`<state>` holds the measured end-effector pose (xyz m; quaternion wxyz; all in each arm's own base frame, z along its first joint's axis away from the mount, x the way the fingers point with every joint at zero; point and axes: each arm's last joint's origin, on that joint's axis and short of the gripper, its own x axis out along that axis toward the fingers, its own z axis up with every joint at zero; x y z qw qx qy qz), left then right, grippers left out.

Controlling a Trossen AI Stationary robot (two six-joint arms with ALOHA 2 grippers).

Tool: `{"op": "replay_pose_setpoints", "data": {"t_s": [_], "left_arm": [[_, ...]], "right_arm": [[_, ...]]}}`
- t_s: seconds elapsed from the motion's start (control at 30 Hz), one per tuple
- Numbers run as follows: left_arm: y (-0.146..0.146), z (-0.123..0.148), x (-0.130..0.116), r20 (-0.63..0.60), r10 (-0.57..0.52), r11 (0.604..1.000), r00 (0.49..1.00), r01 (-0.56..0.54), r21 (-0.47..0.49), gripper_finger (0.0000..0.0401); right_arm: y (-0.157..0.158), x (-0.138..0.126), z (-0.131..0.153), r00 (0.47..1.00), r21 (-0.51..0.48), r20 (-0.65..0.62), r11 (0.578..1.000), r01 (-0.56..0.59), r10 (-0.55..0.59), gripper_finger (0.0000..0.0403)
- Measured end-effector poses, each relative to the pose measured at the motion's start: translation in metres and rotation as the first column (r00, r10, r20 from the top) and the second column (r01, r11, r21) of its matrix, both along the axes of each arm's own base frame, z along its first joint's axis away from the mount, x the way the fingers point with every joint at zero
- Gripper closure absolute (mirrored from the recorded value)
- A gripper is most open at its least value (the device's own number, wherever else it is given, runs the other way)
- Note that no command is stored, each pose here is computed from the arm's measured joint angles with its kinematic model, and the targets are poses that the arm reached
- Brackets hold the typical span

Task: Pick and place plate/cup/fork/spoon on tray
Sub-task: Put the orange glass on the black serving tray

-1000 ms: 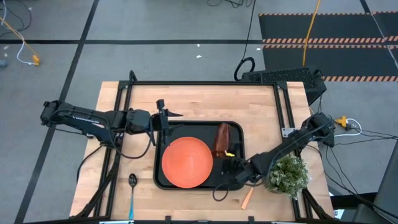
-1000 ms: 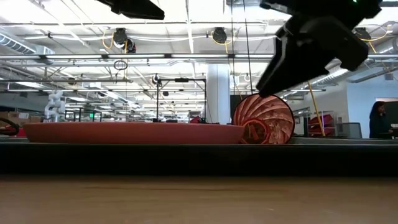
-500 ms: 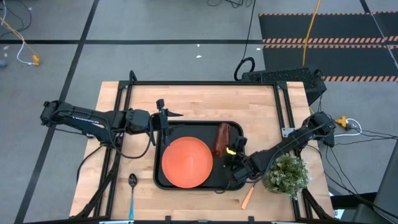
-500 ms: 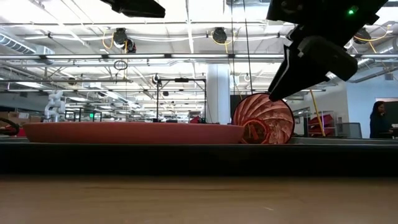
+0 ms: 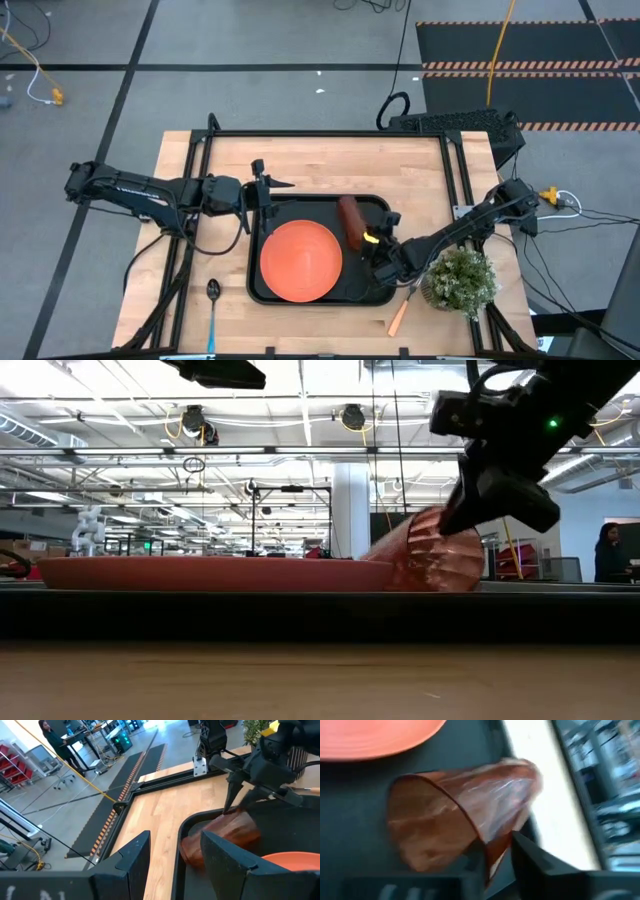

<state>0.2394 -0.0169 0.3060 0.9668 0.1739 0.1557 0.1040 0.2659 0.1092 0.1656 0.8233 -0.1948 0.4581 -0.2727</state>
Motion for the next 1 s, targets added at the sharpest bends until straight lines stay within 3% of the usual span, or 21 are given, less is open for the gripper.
{"op": "replay_pose_setpoints", "data": {"t_s": [0.1, 0.27, 0.47, 0.53, 0.6, 0.7, 0.77, 0.83, 1.0], "left_arm": [[0.000, 0.000, 0.000, 0.000, 0.000, 1.000, 1.000, 0.000, 0.001, 0.0224], [0.000, 0.000, 0.000, -0.003, -0.001, 1.000, 1.000, 0.001, 0.003, 0.0224], [0.000, 0.000, 0.000, -0.003, -0.001, 1.000, 1.000, 0.001, 0.004, 0.0224], [0.000, 0.000, 0.000, -0.003, -0.001, 1.000, 1.000, 0.001, 0.004, 0.0224], [0.000, 0.000, 0.000, -0.003, -0.001, 1.000, 1.000, 0.001, 0.004, 0.0224], [0.000, 0.000, 0.000, 0.000, -0.001, 1.000, 1.000, 0.001, 0.004, 0.0224], [0.000, 0.001, 0.000, 0.004, -0.001, 1.000, 1.000, 0.001, 0.005, 0.0224], [0.000, 0.001, 0.000, 0.007, -0.001, 1.000, 1.000, 0.001, 0.005, 0.0224], [0.000, 0.001, 0.000, 0.001, -0.005, 1.000, 1.000, 0.005, 0.018, 0.0224]], "right_arm": [[0.001, 0.003, 0.006, 1.000, -0.018, -0.010, 1.000, -0.025, 0.025, 0.0392], [0.005, 0.010, 0.027, 0.998, -0.032, -0.031, 0.998, -0.060, 0.059, 0.0400], [0.001, 0.008, 0.085, 0.994, -0.044, -0.073, 0.995, -0.086, 0.083, 0.0402], [-0.006, 0.008, 0.109, 0.991, 0.021, -0.091, 0.995, -0.099, 0.101, 0.0402], [-0.019, 0.009, 0.132, 0.991, 0.161, -0.086, 0.983, -0.091, 0.106, 0.0402], [-0.043, 0.011, 0.158, 0.988, 0.445, -0.082, 0.892, -0.079, 0.129, 0.0402], [-0.059, 0.010, 0.170, 0.985, 0.554, -0.093, 0.830, -0.067, 0.142, 0.0402], [-0.075, 0.008, 0.179, 0.983, 0.579, -0.126, 0.814, -0.039, 0.136, 0.0402], [-0.114, 0.007, 0.180, 0.965, 0.563, -0.245, 0.824, 0.064, 0.093, 0.0402]]}}
